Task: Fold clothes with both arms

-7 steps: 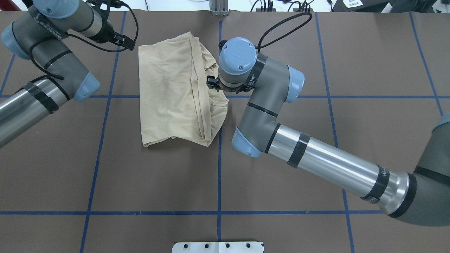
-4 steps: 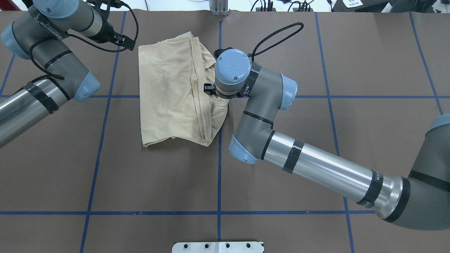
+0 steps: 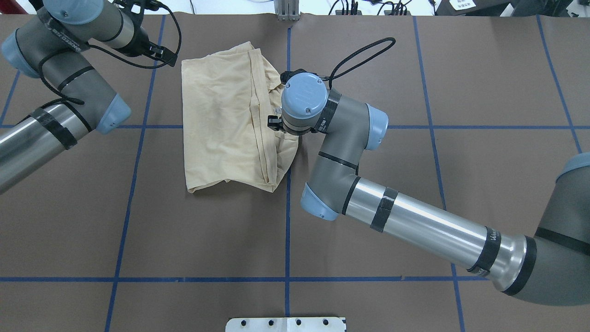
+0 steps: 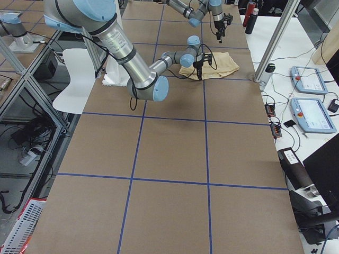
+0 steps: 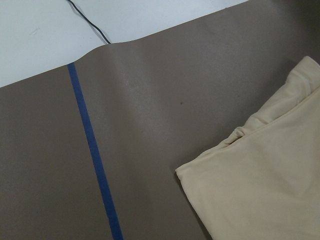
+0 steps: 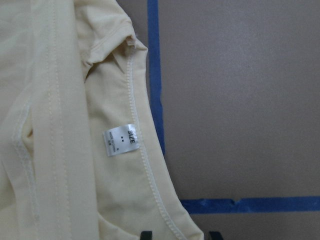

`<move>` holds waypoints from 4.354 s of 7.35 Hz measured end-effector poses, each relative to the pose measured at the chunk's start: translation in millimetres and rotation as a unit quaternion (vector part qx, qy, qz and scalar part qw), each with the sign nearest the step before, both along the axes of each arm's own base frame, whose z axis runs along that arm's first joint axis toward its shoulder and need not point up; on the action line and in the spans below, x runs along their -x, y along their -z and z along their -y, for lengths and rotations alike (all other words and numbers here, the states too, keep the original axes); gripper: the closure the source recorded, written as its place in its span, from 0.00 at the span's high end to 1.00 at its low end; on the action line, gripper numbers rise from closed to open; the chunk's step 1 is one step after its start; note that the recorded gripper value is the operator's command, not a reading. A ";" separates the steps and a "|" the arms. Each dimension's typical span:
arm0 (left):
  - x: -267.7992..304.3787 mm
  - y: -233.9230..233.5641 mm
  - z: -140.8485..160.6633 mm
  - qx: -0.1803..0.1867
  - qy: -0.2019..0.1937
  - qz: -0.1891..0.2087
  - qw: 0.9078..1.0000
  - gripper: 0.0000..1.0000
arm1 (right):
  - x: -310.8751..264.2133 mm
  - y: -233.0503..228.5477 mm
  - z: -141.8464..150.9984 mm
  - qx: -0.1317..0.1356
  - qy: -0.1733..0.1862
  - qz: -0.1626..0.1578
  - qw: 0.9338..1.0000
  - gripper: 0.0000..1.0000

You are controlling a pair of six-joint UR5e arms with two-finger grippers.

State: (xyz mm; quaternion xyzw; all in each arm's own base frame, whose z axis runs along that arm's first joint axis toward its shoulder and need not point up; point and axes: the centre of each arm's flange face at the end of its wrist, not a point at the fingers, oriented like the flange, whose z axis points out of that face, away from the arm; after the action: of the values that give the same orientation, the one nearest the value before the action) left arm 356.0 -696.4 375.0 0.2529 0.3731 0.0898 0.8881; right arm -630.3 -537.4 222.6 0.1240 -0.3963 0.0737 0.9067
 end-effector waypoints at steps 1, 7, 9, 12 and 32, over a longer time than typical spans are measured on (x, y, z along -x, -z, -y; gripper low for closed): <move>0.0 -0.1 0.0 0.000 0.000 0.000 1.000 1.00 | 1.9 -1.6 -1.4 0.000 0.002 -0.001 1.000 0.30; -1.0 -0.9 -0.7 0.001 0.000 0.000 1.000 1.00 | -10.5 -7.6 -9.7 -0.014 0.018 0.001 1.000 0.00; -2.5 -1.3 -1.7 0.004 0.001 -0.001 1.000 1.00 | -52.2 -32.4 -41.1 -0.014 0.029 0.017 0.999 0.00; -5.4 -2.3 -3.7 0.005 -0.001 -0.002 1.000 1.00 | -100.2 -43.5 -103.4 -0.014 0.052 0.030 0.998 0.00; -10.1 1.8 -8.2 -0.003 -0.006 -0.009 1.000 1.00 | -9.5 14.6 -24.0 0.009 0.067 -0.136 0.988 0.99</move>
State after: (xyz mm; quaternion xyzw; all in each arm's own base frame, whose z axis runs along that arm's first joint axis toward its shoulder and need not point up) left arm 366.1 -688.2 373.2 0.2539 0.3818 0.0936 0.8837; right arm -620.8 -513.4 208.0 0.0983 -0.2757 -0.0010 0.9562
